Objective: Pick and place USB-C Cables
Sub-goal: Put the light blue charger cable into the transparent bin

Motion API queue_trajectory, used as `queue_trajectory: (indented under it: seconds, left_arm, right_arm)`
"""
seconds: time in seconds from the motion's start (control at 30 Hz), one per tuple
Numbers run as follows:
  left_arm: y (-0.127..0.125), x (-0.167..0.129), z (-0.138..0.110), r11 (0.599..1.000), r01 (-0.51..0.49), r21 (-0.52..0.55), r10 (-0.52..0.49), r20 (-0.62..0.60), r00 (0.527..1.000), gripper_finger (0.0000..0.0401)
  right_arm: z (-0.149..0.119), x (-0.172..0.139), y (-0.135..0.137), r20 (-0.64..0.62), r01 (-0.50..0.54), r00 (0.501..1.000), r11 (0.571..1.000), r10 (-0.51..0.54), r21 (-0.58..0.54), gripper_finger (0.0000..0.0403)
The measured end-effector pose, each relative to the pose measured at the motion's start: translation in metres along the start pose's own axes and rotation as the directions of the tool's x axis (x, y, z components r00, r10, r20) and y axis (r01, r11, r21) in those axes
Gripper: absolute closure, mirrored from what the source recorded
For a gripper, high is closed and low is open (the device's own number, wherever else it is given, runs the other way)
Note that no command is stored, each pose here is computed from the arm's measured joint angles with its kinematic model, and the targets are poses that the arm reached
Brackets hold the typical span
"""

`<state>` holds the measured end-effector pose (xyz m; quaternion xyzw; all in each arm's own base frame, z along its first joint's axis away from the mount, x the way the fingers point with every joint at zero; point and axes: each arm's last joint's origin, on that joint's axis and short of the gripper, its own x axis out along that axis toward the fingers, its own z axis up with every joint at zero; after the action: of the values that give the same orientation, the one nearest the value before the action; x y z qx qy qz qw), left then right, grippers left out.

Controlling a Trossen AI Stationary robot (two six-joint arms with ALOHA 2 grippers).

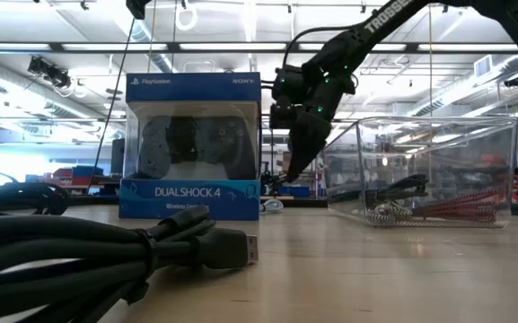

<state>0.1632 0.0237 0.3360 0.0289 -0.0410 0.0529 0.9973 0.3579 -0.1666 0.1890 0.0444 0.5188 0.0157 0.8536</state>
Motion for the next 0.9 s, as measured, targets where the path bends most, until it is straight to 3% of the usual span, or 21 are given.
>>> queue_trajectory:
  seconds: [0.17, 0.7, 0.9]
  left_arm:
    - [0.0, 0.0, 0.003, 1.0, -0.002, 0.001, 0.002, 0.026, 1.0, 0.0216]
    - [0.0, 0.0, 0.005, 0.999, -0.007, 0.044, 0.005, 0.05, 0.999, 0.0216]
    - [0.0, 0.0, 0.005, 0.999, -0.009, 0.044, 0.006, 0.051, 0.999, 0.0216]
  right_arm:
    - [0.006, 0.002, -0.001, 0.058, 0.008, 0.998, 0.999, -0.006, -0.034, 0.0402]
    - [0.005, 0.004, 0.004, 0.033, -0.006, 0.999, 0.998, 0.008, -0.06, 0.0402]
    - [0.008, 0.025, 0.011, 0.027, -0.014, 1.0, 0.998, 0.015, -0.056, 0.0402]
